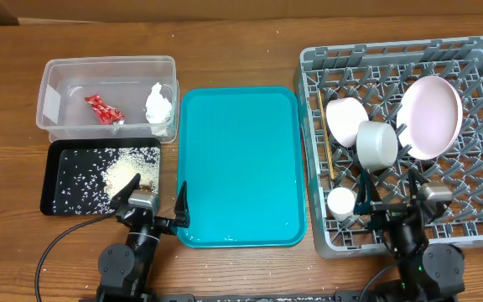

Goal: Sort waste into correct bins and load items into the dishwasher

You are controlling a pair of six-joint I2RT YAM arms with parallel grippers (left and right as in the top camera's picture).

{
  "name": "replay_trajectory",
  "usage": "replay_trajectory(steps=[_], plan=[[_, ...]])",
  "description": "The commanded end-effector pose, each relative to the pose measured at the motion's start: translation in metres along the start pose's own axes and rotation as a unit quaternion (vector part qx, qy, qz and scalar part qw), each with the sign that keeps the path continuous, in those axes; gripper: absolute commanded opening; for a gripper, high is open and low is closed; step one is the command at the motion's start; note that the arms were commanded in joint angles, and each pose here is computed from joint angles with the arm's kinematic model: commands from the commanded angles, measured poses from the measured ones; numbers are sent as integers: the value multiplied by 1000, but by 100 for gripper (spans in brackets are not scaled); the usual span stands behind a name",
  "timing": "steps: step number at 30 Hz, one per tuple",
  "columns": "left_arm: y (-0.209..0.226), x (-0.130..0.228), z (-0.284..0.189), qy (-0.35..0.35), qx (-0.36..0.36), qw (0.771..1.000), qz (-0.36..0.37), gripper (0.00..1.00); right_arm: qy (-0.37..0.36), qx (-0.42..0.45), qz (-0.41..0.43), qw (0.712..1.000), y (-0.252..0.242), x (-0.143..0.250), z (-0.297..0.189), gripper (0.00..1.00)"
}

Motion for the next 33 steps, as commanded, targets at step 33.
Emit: replay_trajectory(steps=[33], plan=[[2, 0, 0, -4, -5, 1000, 4, 100, -21, 20, 2, 1000, -6, 50, 21, 100]])
Point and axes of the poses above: each gripper's point midway between its finger pads, its own z axis out along the fingers, its own y axis along the line the jaws close on, x = y × z, the point moved 8 cm from there along -z, back along the fingers, and after that the axes turned 12 degrees about -z, right-handed, at the moved point
